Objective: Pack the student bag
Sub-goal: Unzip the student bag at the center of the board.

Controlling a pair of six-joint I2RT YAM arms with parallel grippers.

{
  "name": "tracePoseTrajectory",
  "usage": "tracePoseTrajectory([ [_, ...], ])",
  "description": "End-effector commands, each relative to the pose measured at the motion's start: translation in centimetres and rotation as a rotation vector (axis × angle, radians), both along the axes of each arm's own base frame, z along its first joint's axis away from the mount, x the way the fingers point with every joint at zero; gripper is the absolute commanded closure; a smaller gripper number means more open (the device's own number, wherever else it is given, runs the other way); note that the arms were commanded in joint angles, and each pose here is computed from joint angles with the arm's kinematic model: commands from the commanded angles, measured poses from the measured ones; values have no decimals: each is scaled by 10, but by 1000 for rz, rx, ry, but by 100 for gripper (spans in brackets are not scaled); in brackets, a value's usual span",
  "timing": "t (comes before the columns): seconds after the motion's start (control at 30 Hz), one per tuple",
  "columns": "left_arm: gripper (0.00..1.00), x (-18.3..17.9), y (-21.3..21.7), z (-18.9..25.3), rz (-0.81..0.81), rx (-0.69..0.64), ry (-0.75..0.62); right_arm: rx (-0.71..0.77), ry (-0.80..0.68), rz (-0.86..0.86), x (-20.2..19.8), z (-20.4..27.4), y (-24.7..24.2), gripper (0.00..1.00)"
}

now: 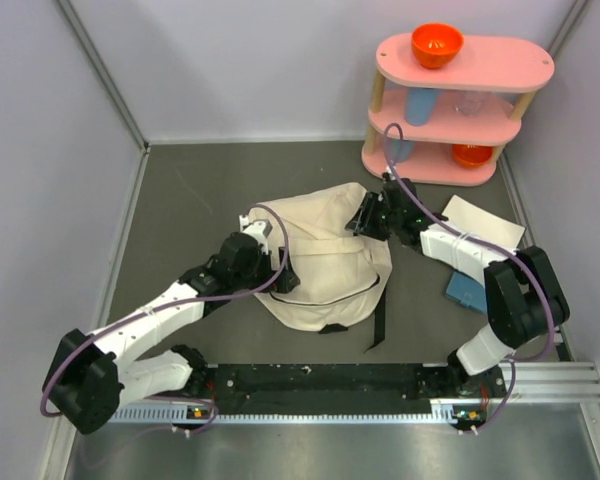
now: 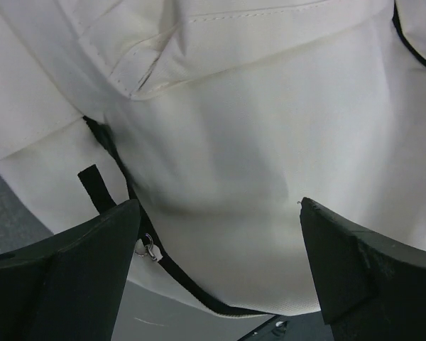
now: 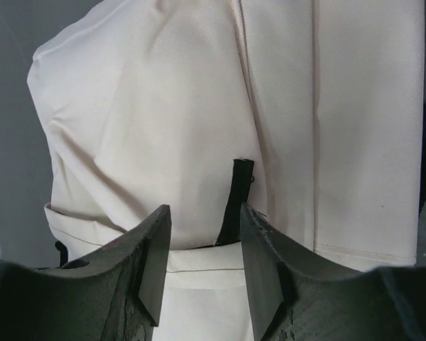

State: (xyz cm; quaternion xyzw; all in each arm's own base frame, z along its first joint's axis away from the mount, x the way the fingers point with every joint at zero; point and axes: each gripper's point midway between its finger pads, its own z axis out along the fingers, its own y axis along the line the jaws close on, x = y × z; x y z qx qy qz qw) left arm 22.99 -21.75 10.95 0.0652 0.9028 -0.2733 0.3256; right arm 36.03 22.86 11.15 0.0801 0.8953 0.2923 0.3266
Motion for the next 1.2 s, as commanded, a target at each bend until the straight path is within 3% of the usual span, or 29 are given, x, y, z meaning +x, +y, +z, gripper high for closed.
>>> tracePoseTrajectory([
  [0.0,1,9,10,10,73,-20,-88,-14,-85,-2,22,19,-1,57],
  [0.17,1,21,32,6,179,52,-120,-33,-92,-21,25,17,-5,56],
  [0.43,1,44,55,10,221,-9,-83,4,-38,22,26,8,8,59],
  [0.9,1,37,42,-26,157,-42,41,-52,-2,30,20,-9,0,63],
  [1.0,1,36,39,-31,148,-48,56,-72,3,48,20,-14,0,73],
  [1.17,1,33,37,-38,132,-53,77,-85,14,86,16,-19,4,75],
])
